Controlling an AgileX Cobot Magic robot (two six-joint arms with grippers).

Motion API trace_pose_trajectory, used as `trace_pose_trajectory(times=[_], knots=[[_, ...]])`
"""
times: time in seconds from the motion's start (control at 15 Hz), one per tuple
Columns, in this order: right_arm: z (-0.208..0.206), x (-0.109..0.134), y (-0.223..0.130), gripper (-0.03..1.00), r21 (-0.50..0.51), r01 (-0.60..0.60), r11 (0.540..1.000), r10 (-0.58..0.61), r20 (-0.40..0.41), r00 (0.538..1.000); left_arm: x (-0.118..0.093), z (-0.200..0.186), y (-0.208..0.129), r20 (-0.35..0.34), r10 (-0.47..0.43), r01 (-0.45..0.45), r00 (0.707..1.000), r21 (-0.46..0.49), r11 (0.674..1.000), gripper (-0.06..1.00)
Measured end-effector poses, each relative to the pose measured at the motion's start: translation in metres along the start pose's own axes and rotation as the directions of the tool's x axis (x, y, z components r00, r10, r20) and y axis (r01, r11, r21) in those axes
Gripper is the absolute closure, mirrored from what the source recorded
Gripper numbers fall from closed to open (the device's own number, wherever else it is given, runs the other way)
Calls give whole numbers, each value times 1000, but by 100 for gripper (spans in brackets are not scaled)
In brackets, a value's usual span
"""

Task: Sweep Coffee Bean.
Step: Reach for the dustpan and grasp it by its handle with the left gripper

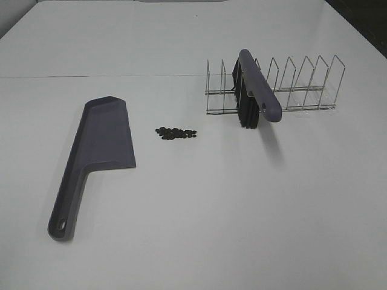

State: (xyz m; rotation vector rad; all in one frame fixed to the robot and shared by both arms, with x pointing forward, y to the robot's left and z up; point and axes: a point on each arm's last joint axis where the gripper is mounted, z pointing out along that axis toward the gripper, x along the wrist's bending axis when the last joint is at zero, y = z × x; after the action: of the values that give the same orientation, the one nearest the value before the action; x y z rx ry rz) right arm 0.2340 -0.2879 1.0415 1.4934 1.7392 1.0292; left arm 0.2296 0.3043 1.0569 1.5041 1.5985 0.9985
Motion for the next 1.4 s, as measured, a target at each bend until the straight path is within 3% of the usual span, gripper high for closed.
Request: trace_pose_trajectory(times=[1.13, 1.4], knots=[[0, 2, 0, 32, -2, -10, 1000, 10, -17, 1000, 0, 0, 0, 0, 0, 0, 1000, 0, 1000, 13], [2, 3, -2, 22, 15, -19, 1000, 19, -31, 999, 0, 0, 0, 0, 0, 0, 1000, 0, 1000, 12]])
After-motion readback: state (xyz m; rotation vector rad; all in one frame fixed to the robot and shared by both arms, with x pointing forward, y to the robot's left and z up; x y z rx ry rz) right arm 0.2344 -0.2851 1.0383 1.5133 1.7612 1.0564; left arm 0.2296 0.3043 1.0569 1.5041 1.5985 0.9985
